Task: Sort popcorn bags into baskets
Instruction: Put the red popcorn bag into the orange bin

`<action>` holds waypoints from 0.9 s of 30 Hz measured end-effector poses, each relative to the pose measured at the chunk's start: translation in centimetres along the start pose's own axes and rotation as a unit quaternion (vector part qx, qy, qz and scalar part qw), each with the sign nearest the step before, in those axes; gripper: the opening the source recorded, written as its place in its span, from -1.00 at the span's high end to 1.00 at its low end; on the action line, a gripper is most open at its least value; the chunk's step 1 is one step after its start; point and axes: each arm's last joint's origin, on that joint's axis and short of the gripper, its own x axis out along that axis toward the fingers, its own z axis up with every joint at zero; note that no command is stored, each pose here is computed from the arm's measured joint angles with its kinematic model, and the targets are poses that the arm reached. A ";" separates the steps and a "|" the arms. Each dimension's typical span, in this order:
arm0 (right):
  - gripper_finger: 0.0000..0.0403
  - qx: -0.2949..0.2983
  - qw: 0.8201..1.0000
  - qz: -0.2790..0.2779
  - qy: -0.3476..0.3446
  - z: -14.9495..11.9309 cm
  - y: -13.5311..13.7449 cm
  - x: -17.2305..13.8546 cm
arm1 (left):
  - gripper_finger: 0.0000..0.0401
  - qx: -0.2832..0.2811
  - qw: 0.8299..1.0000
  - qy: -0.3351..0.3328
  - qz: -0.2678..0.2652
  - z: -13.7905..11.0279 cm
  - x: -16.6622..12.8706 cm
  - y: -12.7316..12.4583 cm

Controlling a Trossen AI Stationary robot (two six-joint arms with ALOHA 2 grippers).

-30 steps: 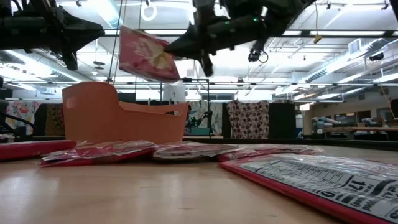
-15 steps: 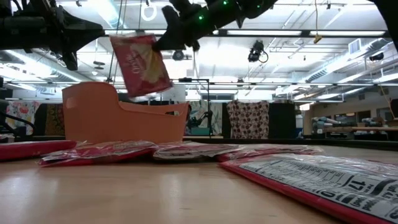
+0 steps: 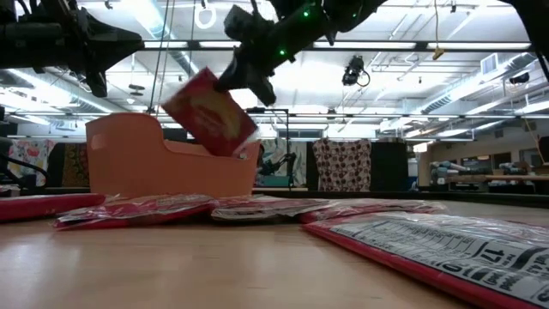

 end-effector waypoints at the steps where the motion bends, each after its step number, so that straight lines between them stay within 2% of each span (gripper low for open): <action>1: 0.96 -0.019 1.000 0.005 -0.001 0.1 0.3 0.1 | 0.76 0.002 1.000 0.001 0.001 0.0 0.0 0.0; 6: 0.96 -0.100 0.994 0.034 0.002 0.1 2.1 1.1 | 0.76 0.005 1.000 -0.001 0.006 0.0 0.0 0.0; 12: 0.86 -0.143 0.989 0.044 -0.004 0.1 4.2 2.8 | 0.76 0.006 1.000 0.000 0.008 0.0 0.0 0.1; 17: 0.61 -0.134 0.990 0.043 -0.015 0.1 6.0 4.1 | 0.76 0.003 1.000 -0.001 0.008 0.0 0.0 0.0; 20: 0.44 -0.122 0.992 0.027 0.007 0.5 6.3 4.2 | 0.76 0.004 1.000 0.001 0.008 0.0 0.0 0.1; 27: 0.25 -0.028 0.998 -0.044 0.020 2.1 3.3 2.3 | 0.76 0.011 1.000 0.001 0.009 0.0 0.0 0.1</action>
